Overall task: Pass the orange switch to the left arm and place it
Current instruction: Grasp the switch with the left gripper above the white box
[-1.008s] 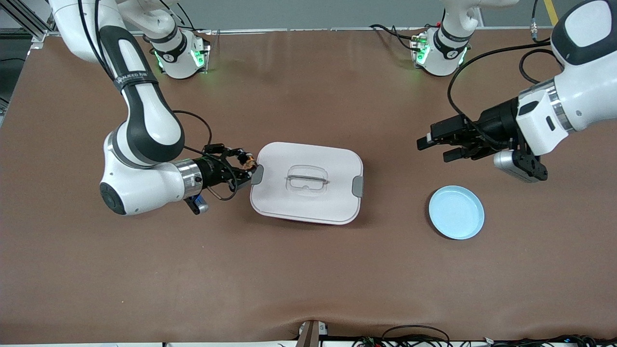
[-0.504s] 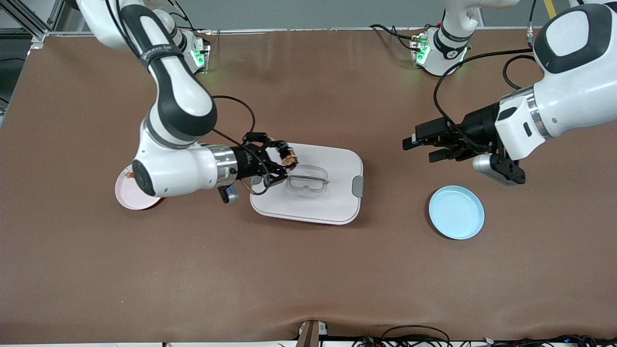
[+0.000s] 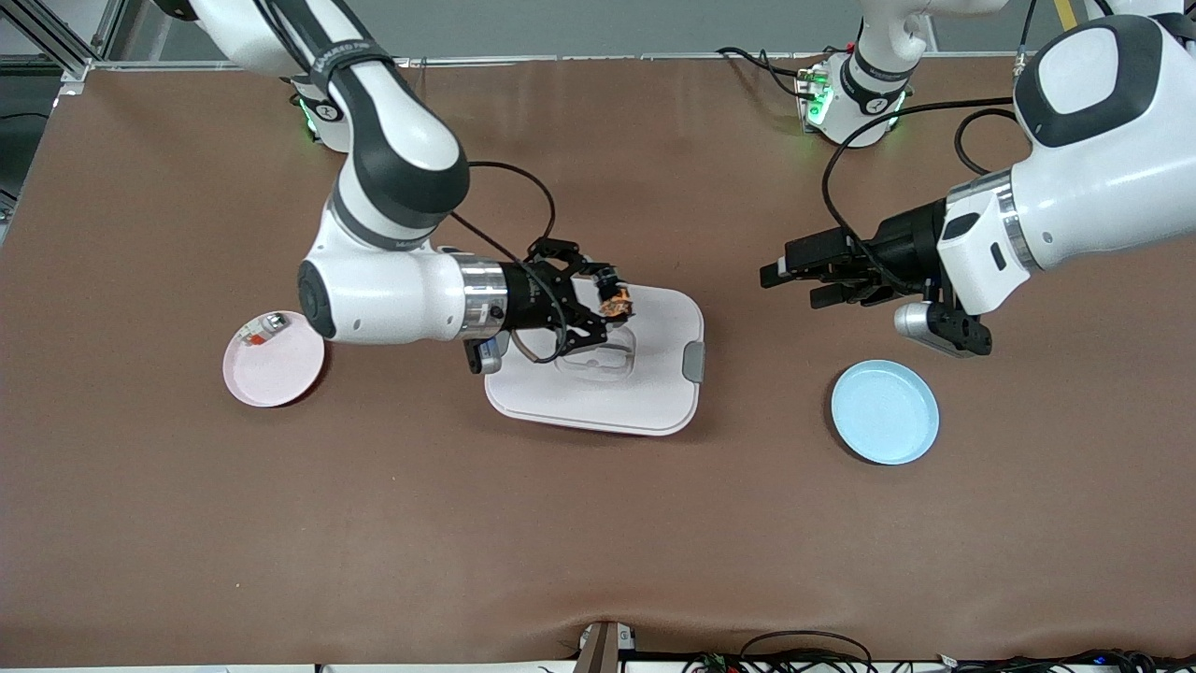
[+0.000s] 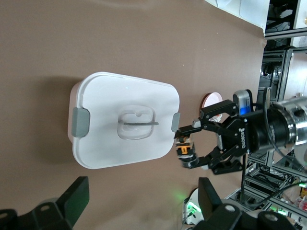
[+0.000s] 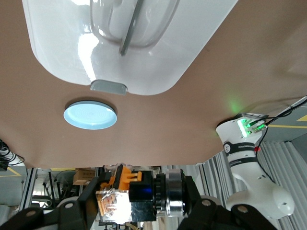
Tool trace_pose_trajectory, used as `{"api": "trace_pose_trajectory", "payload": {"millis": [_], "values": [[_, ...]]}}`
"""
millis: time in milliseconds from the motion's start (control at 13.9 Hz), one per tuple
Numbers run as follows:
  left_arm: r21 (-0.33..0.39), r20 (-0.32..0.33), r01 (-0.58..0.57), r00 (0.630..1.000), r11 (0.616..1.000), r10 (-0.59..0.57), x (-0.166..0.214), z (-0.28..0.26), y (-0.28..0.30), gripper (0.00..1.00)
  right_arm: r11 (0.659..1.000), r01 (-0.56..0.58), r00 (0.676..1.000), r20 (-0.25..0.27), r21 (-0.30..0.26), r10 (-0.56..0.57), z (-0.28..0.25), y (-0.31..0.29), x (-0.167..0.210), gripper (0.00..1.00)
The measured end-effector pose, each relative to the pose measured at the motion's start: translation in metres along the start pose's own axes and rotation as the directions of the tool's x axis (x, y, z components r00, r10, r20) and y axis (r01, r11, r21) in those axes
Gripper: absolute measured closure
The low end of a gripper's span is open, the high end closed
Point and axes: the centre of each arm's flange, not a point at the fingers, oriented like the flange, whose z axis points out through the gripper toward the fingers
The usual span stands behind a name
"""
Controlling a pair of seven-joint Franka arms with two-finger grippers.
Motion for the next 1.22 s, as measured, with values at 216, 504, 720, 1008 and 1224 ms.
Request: {"api": "trace_pose_trajectory", "payload": {"millis": [216, 504, 720, 1008, 1224], "values": [[0.001, 0.019, 0.01, 1.0, 1.0, -0.01, -0.006, 0.012, 0.012, 0.0, 0.998, -0.037, 0.999, 0.007, 0.056, 0.036, 0.014, -0.001, -0.017, 0.28], [0.006, 0.035, 0.023, 0.999, 1.0, -0.023, -0.003, 0.038, 0.012, 0.0, 0.99, -0.103, 0.994, 0.034, 0.098, 0.1, 0.022, -0.009, -0.037, 0.28], [0.018, 0.064, 0.072, 0.995, 0.997, -0.073, 0.004, 0.064, 0.003, 0.0, 0.981, -0.135, 0.99, 0.056, 0.136, 0.129, 0.026, -0.013, -0.047, 0.28], [0.032, 0.083, 0.14, 0.986, 0.99, -0.142, 0.01, 0.086, -0.004, 0.0, 0.975, -0.152, 0.987, 0.074, 0.165, 0.142, 0.038, -0.008, -0.064, 0.28], [0.033, 0.088, 0.136, 0.987, 0.99, -0.138, 0.008, 0.091, -0.001, 0.0, 0.972, -0.168, 0.984, 0.083, 0.167, 0.156, 0.04, -0.006, -0.072, 0.28]]}}
